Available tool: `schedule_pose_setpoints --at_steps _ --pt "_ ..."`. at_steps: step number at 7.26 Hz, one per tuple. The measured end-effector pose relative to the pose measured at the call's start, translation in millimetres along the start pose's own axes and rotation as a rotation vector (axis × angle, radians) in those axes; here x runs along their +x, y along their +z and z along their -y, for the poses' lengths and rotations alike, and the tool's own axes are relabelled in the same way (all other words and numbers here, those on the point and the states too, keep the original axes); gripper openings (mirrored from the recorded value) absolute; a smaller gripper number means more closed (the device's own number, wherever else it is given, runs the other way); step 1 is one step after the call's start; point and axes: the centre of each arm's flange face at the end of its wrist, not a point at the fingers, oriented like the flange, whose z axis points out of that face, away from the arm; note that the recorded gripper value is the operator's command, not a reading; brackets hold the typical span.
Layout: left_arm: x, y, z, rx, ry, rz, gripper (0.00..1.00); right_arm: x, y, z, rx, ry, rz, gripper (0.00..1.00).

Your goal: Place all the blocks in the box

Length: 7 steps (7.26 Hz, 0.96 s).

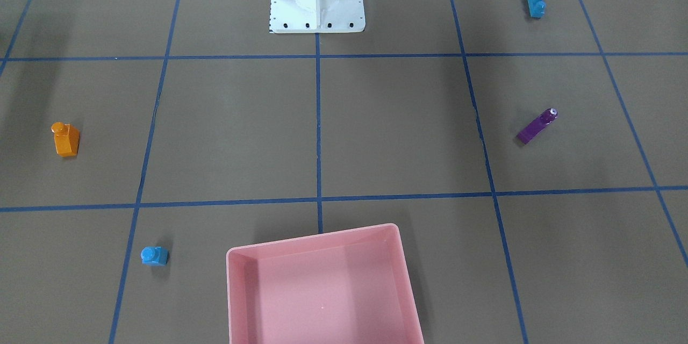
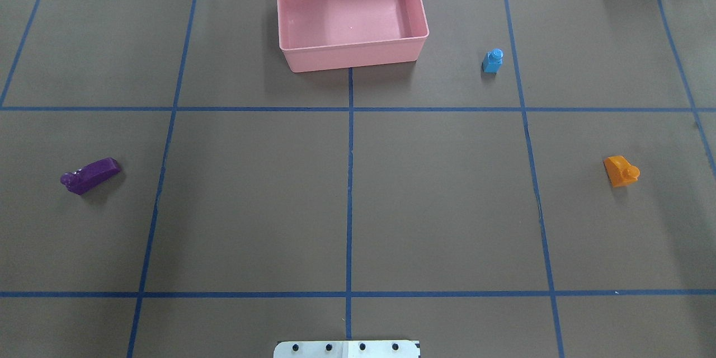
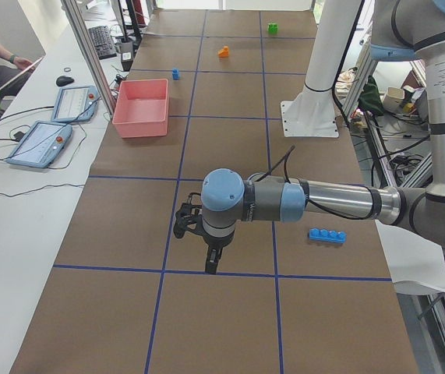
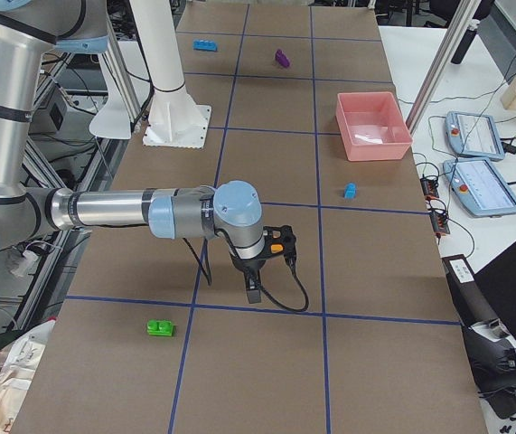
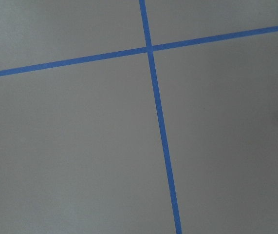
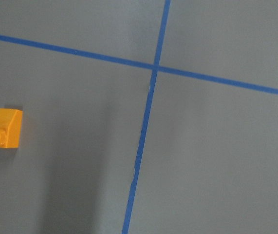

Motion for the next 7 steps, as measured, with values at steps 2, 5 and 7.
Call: schedule_pose_setpoints --at_steps 2,5,7 --pt "7 -10 23 0.040 0.042 0.005 1.00 1 -1 21 0.078 -0.058 0.002 1.00" --pt "14 -24 56 0.113 0.120 0.011 1.00 -2 -5 36 0.116 -0.074 0.010 1.00" --pt "15 -24 58 0.124 0.132 0.012 1.00 -23 2 46 0.146 -0.157 0.038 1.00"
